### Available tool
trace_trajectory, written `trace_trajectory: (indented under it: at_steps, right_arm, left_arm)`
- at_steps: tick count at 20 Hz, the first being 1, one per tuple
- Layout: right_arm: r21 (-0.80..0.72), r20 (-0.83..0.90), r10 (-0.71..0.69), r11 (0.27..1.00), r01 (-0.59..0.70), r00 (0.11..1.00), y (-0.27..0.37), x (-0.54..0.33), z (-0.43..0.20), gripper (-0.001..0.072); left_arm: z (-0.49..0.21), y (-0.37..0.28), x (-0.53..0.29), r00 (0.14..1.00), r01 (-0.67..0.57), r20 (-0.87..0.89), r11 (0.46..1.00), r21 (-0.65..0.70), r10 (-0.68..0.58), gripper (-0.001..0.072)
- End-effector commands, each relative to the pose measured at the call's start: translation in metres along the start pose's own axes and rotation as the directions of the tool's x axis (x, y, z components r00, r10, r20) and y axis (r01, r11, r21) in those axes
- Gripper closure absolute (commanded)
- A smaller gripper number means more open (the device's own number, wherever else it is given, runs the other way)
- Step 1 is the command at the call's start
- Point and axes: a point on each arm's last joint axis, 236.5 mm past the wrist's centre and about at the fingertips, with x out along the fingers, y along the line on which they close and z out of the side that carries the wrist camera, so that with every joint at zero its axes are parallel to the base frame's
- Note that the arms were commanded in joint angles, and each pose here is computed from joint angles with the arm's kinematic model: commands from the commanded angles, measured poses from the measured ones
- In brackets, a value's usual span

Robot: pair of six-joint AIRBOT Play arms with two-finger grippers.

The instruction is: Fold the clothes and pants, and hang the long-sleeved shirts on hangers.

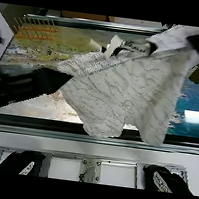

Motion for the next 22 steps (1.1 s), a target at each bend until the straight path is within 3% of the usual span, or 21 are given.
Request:
trace_trajectory:
  at_steps: [1, 3, 4, 5, 6, 7, 10, 13, 16, 22]
  right_arm:
    - [0.059, -0.142, -0.062, 0.996, 0.071, 0.988, -0.051, 0.118, -0.034, 0.0703]
    - [0.110, -0.044, -0.077, 0.991, 0.081, 0.996, -0.077, 0.180, -0.023, 0.0700]
    - [0.159, 0.016, -0.069, 0.985, 0.066, 0.997, -0.086, 0.202, -0.014, 0.0613]
    - [0.212, 0.064, -0.048, 0.977, 0.034, 0.997, -0.090, 0.217, -0.006, 0.0352]
    - [0.233, 0.103, -0.035, 0.973, 0.010, 0.994, -0.093, 0.226, 0.003, 0.0123]
    - [0.209, 0.131, -0.035, 0.978, 0.007, 0.991, -0.096, 0.227, 0.012, 0.0096]
    - [0.148, 0.174, -0.064, 0.988, 0.038, 0.983, -0.107, 0.198, 0.036, 0.0097]
    - [0.104, 0.046, -0.099, 0.990, 0.094, 0.994, -0.119, 0.157, 0.017, 0.0102]
    - [0.013, -0.159, -0.238, 0.970, 0.243, 0.958, -0.148, 0.121, -0.045, 0.0149]
    - [0.053, -0.341, -0.267, 0.952, 0.302, 0.901, -0.151, 0.083, -0.160, 0.0149]
  left_arm:
    - [0.020, 0.078, 0.073, 0.993, -0.122, -0.005, 0.992, -0.046, 0.121, 0.0685]
    - [0.068, 0.124, 0.107, 0.978, -0.191, 0.066, 0.979, -0.071, 0.196, 0.0685]
    - [0.095, 0.148, 0.119, 0.969, -0.222, 0.086, 0.969, -0.110, 0.231, 0.0685]
    - [0.121, 0.170, 0.127, 0.960, -0.244, 0.102, 0.959, -0.140, 0.259, 0.0619]
    - [0.147, 0.188, 0.133, 0.953, -0.260, 0.114, 0.952, -0.163, 0.280, 0.0248]
    - [0.172, 0.203, 0.134, 0.952, -0.260, 0.116, 0.946, -0.193, 0.285, 0.0025]
    - [0.212, 0.232, 0.114, 0.949, -0.283, 0.079, 0.935, -0.212, 0.305, 0.0027]
    - [0.188, 0.275, 0.083, 0.898, -0.440, -0.054, 0.890, -0.121, 0.437, 0.0026]
    - [0.108, 0.326, 0.067, 0.781, -0.597, -0.279, 0.799, -0.070, 0.559, 0.0027]
    - [-0.088, 0.350, 0.083, 0.597, -0.657, -0.627, 0.754, -0.025, 0.500, 0.0026]
